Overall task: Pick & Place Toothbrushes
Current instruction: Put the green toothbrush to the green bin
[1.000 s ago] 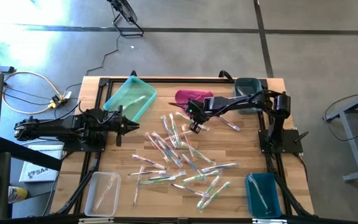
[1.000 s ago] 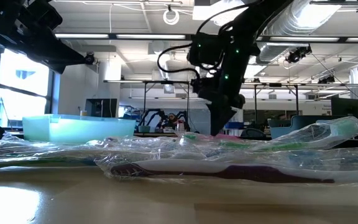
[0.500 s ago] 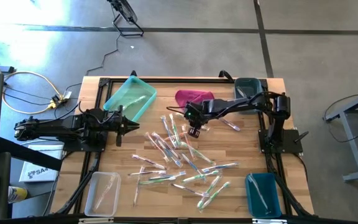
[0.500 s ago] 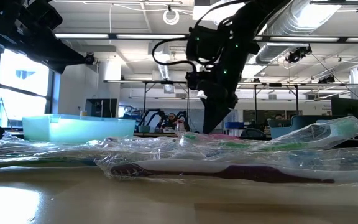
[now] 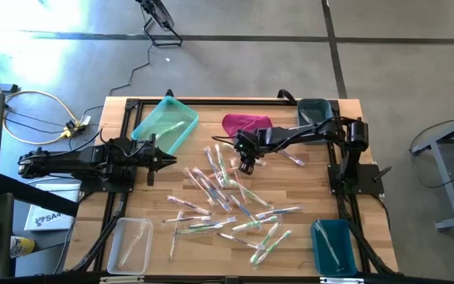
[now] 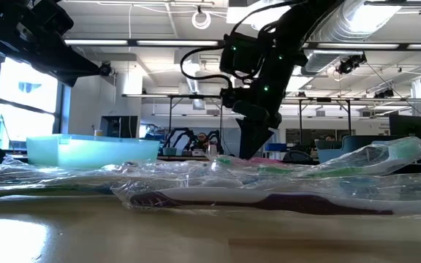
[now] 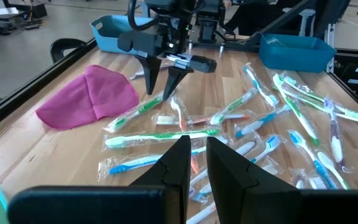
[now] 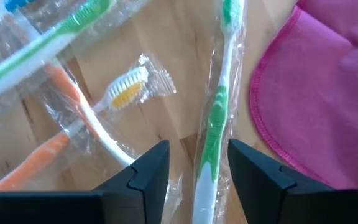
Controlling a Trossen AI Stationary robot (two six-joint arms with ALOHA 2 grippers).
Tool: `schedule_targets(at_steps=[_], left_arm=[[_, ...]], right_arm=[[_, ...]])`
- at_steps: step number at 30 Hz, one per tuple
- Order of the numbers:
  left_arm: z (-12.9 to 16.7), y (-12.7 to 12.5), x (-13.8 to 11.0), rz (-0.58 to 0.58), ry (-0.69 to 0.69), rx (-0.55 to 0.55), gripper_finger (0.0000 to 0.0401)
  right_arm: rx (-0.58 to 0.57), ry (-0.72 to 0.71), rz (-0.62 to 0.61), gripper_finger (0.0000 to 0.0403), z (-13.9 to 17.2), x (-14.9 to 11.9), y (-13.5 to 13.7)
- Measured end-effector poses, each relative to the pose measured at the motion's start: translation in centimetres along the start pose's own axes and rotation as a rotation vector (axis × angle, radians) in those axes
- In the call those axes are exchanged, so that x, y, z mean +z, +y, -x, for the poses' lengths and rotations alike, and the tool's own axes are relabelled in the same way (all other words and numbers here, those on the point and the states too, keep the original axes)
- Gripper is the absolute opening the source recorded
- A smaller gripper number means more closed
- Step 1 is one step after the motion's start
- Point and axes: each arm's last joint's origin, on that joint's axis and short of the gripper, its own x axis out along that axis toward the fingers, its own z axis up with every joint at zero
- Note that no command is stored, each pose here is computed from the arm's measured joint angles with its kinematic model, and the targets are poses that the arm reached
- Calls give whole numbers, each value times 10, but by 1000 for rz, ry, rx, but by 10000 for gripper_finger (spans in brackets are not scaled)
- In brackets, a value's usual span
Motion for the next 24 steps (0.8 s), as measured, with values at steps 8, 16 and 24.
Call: schedule_targets(at_steps=[8,16,24], left_arm=[[0,0,0,0,-1,2,50],[0,0,0,3,-1,3,50],[0,0,0,1,-1,3,50]], right_arm=[[-4,-46,-25,158,-15,-13,-9],[-12,-44,-85,158,-21,-21,-17],[-34,-46,-86,153,-21,-22,-15]])
